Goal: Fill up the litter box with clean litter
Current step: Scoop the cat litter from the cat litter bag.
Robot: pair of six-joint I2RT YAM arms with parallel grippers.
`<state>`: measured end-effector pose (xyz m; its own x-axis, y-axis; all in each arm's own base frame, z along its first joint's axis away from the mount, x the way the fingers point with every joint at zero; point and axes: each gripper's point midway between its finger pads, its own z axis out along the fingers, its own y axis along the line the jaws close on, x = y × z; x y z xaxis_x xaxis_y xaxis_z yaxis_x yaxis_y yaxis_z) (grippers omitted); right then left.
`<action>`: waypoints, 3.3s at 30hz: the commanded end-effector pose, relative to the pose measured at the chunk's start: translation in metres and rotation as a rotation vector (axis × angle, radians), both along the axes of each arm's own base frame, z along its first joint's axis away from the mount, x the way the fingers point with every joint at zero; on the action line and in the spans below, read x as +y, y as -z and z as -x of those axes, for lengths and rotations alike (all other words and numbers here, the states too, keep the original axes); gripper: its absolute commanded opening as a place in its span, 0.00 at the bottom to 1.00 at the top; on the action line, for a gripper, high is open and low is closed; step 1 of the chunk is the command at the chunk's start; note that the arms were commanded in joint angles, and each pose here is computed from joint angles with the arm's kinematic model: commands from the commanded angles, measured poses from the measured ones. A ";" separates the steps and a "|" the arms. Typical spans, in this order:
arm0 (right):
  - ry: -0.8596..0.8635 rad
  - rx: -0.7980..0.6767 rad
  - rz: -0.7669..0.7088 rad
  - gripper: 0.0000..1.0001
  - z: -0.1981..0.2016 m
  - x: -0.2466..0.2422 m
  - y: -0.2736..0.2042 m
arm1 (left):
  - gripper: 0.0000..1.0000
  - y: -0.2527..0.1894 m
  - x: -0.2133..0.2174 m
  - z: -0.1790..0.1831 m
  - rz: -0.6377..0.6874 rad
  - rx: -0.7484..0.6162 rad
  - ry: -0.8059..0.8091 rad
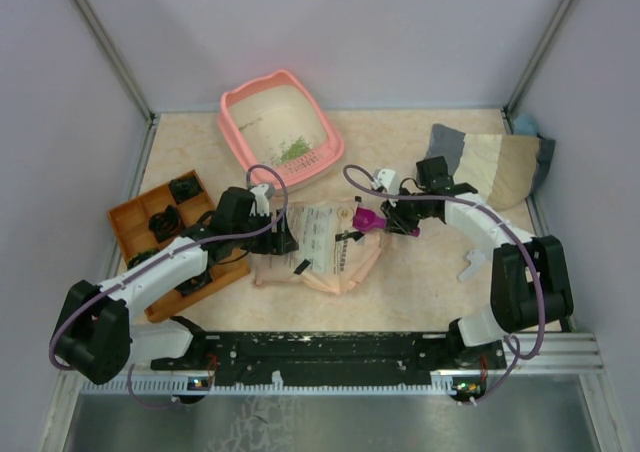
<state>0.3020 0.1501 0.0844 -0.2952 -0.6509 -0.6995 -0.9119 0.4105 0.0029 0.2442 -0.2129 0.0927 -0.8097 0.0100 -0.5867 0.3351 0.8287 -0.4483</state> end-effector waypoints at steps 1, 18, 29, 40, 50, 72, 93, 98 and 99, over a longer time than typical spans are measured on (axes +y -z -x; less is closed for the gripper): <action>-0.010 -0.017 -0.058 0.00 0.002 0.003 -0.014 | 0.78 -0.005 -0.002 -0.001 0.012 -0.016 0.008; 0.056 -0.020 -0.064 0.00 0.004 -0.017 -0.015 | 0.78 -0.013 0.000 -0.002 0.004 -0.044 0.010; 0.066 -0.027 -0.164 0.00 0.003 -0.011 -0.015 | 0.78 -0.013 -0.003 -0.003 0.011 -0.037 0.021; 0.033 -0.036 -0.265 0.00 -0.009 0.006 -0.018 | 0.77 -0.013 -0.010 -0.007 0.025 -0.015 0.033; 0.099 0.002 -0.229 0.00 0.003 -0.003 -0.005 | 0.77 -0.013 -0.009 -0.006 0.018 -0.018 0.034; 0.286 -0.013 -0.260 0.00 0.011 -0.033 -0.014 | 0.77 -0.013 -0.008 -0.005 -0.003 -0.006 0.050; 0.342 0.006 -0.183 0.00 0.021 -0.051 -0.013 | 0.77 -0.035 -0.004 -0.003 -0.002 -0.055 0.056; 0.367 -0.014 -0.147 0.00 0.019 -0.058 -0.025 | 0.77 -0.039 0.000 -0.002 -0.013 -0.076 0.059; 0.366 -0.015 -0.144 0.00 0.019 -0.059 -0.028 | 0.77 -0.041 0.001 -0.002 -0.015 -0.083 0.061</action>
<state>0.2703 0.0966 0.0827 -0.5370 -0.3904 -0.7478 -0.7029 0.6973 0.1407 0.2417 -0.2119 0.1126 -0.7987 0.0589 -0.5989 0.3794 0.8217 -0.4253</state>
